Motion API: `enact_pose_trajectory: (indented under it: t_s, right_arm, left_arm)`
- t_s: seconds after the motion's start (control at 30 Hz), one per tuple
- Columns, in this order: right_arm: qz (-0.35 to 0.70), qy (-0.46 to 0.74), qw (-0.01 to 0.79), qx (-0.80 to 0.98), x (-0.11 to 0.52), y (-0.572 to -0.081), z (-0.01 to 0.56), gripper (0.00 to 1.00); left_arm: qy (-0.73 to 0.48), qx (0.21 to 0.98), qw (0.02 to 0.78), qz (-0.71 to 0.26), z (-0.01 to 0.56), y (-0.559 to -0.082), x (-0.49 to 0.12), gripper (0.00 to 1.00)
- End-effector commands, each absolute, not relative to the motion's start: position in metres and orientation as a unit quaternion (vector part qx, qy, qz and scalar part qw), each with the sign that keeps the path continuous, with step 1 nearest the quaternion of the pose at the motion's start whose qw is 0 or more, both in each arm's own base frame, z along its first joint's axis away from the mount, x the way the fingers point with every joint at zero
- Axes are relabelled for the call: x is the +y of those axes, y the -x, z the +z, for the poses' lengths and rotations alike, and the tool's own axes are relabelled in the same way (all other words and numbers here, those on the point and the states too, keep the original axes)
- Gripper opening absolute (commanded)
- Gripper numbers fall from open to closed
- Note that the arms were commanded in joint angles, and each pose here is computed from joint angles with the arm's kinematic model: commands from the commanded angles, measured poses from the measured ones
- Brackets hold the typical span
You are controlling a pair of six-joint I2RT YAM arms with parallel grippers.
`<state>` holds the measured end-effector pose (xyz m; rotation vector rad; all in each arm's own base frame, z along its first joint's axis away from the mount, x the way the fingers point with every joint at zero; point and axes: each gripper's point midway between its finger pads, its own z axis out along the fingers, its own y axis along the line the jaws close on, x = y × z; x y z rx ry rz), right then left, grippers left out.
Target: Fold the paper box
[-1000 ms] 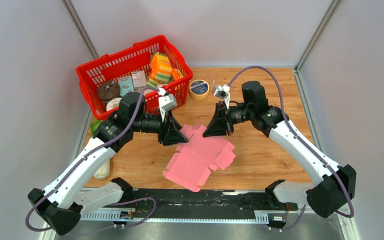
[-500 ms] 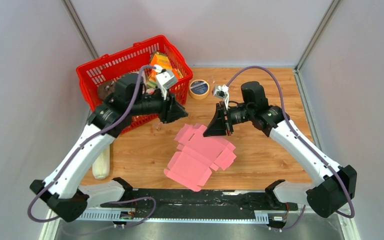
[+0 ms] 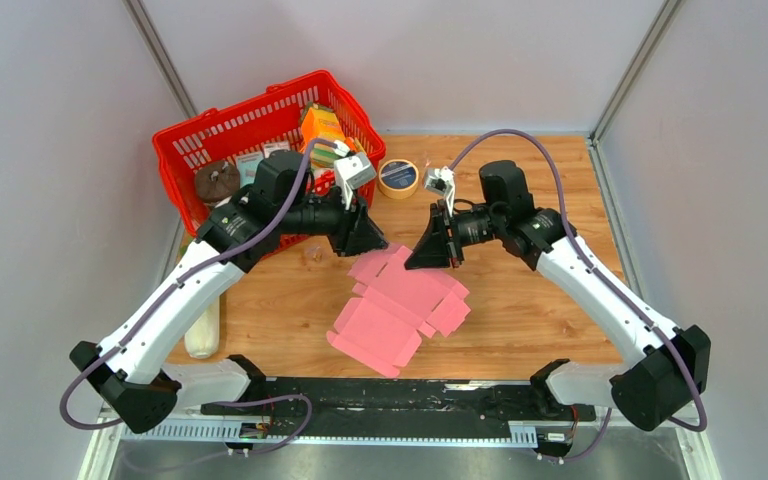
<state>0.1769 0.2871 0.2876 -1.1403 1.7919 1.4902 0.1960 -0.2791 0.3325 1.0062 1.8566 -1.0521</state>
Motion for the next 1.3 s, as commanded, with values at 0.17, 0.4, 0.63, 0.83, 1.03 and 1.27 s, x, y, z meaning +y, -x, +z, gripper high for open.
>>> enact_pose_trajectory:
  t_s: [0.17, 0.4, 0.63, 0.83, 1.03, 1.27]
  right_arm:
    - [0.558, 0.442, 0.296, 0.637, 0.293, -0.174, 0.311, 0.00]
    - [0.557, 0.436, 0.304, 0.638, 0.295, -0.174, 0.317, 0.00]
    - [0.558, 0.426, 0.308, 0.642, 0.299, -0.179, 0.317, 0.00]
    - [0.569, 0.428, 0.312, 0.629, 0.305, -0.173, 0.323, 0.00]
    - [0.573, 0.428, 0.316, 0.624, 0.305, -0.169, 0.326, 0.00]
    - [0.559, 0.398, 0.317, 0.654, 0.289, -0.184, 0.314, 0.00]
  left_arm:
    - [-0.422, 0.705, 0.390, -0.416, 0.339, -0.186, -0.287, 0.36]
    - [-0.431, 0.697, 0.383, -0.427, 0.343, -0.178, -0.295, 0.28]
    - [-0.440, 0.687, 0.370, -0.444, 0.343, -0.164, -0.308, 0.28]
    - [-0.432, 0.694, 0.356, -0.453, 0.332, -0.163, -0.314, 0.29]
    - [-0.432, 0.702, 0.358, -0.438, 0.330, -0.169, -0.315, 0.32]
    - [-0.396, 0.706, 0.445, -0.383, 0.353, -0.167, -0.270, 0.35]
